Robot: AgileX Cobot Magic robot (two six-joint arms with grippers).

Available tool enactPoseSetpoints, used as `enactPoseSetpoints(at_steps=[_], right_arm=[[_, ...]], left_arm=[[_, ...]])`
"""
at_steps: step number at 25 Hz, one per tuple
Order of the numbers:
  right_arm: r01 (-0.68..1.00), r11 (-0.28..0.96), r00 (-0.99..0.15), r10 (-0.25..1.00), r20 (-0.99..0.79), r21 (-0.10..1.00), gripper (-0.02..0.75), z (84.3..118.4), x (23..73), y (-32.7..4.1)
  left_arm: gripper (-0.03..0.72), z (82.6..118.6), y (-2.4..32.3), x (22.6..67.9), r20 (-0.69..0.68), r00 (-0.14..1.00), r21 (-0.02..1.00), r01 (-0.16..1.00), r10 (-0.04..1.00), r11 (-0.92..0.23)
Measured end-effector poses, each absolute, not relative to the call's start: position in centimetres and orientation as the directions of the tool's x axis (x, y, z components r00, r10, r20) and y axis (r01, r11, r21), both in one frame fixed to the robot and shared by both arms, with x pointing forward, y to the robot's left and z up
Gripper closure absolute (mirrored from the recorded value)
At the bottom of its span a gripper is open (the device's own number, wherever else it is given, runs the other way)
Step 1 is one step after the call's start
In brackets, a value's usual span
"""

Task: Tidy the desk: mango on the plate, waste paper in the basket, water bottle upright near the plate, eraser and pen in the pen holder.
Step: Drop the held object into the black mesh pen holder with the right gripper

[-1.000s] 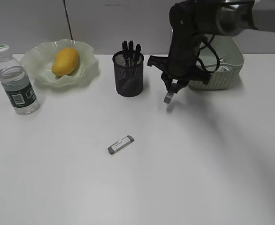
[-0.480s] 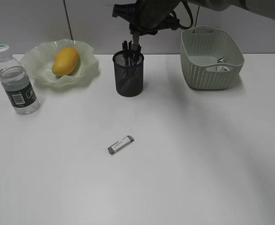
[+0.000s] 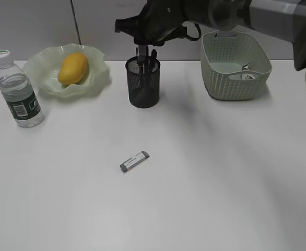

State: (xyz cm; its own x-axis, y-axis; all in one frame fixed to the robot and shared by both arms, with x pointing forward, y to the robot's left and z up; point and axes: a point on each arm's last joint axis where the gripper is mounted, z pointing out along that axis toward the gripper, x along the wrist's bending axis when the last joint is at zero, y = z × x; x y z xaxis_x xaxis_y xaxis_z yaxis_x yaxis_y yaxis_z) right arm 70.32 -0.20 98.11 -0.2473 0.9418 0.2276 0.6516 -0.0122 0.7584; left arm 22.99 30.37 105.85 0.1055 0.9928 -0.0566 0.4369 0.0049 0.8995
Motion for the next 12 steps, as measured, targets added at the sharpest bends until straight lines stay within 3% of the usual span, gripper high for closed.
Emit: enactPoseSetpoints(at_steps=[8, 12], right_arm=[[0.684, -0.022, -0.236, 0.939, 0.250, 0.729, 0.418, 96.5, 70.2, 0.3], [0.703, 0.013, -0.240, 0.945, 0.220, 0.712, 0.388, 96.5, 70.1, 0.2]], left_arm=[[0.284, 105.9, 30.4, 23.0, -0.057, 0.106, 0.899, 0.437, 0.993, 0.005], [0.284, 105.9, 30.4, 23.0, -0.057, 0.106, 0.899, 0.437, 0.993, 0.005]])
